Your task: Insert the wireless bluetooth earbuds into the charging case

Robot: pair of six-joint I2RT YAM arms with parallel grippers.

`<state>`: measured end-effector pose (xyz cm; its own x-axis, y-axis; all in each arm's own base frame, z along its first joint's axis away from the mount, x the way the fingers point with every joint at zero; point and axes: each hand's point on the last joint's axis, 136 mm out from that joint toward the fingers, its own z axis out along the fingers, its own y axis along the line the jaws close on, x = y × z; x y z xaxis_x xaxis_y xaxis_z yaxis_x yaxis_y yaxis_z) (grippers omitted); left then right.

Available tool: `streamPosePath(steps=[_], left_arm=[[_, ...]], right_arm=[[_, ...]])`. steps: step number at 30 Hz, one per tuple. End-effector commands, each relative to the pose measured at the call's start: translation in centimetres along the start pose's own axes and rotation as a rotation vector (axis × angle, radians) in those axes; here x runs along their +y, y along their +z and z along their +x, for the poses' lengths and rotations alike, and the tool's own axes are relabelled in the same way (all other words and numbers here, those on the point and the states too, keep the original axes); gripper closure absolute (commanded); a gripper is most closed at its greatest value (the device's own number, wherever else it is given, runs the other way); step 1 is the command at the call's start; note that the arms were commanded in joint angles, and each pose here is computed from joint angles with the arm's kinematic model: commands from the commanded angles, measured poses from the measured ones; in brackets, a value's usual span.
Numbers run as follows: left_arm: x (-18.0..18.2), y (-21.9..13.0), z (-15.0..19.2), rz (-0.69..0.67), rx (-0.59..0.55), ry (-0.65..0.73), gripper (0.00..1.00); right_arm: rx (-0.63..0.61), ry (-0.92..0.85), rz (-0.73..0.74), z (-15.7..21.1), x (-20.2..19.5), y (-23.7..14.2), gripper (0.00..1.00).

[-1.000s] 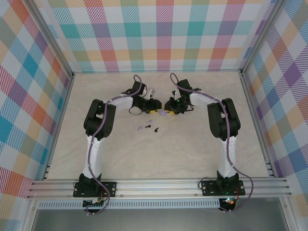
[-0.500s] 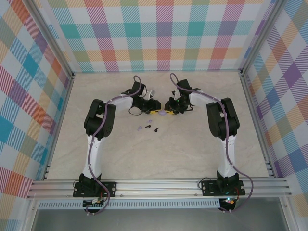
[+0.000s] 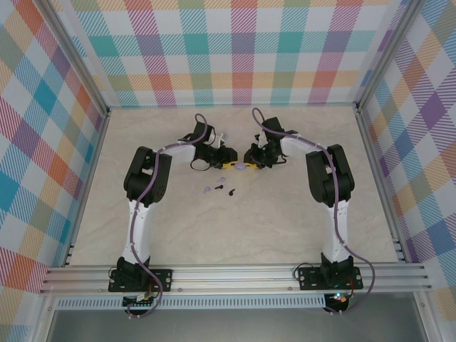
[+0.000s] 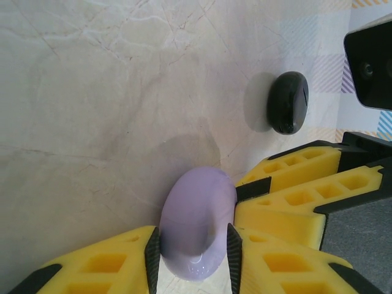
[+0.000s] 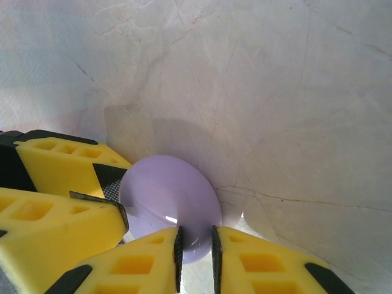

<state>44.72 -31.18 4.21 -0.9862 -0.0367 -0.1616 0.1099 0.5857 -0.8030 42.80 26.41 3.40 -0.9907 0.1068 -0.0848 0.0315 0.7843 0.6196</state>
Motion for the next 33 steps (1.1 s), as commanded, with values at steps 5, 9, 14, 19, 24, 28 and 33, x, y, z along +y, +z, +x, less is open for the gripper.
streamPosePath(steps=[5,9,14,19,24,28,33], left_arm=[[-0.66,0.71,1.12,0.049,0.037,-0.008,0.59],[-0.97,0.83,1.28,0.058,0.044,-0.002,0.58],[-1.16,0.83,1.32,0.054,0.047,0.002,0.56],[-0.65,0.64,1.58,-0.021,0.048,0.018,0.56],[-0.64,0.39,1.48,-0.061,0.044,0.031,0.59],[-0.5,0.36,1.76,-0.09,0.057,0.028,0.59],[-0.93,0.43,1.87,-0.107,0.06,0.045,0.57]], right_arm=[[0.021,0.004,0.004,0.2,-0.4,1.13,0.76],[0.021,0.003,-0.002,0.18,-0.22,1.06,0.76],[0.024,-0.003,-0.022,0.15,0.15,1.08,0.76],[0.025,0.001,-0.034,0.16,0.27,1.14,0.76],[0.026,-0.001,-0.039,0.16,0.42,1.12,0.76],[0.028,-0.001,-0.04,0.22,0.43,1.11,0.76],[0.033,0.002,-0.038,0.35,0.24,1.27,0.77]])
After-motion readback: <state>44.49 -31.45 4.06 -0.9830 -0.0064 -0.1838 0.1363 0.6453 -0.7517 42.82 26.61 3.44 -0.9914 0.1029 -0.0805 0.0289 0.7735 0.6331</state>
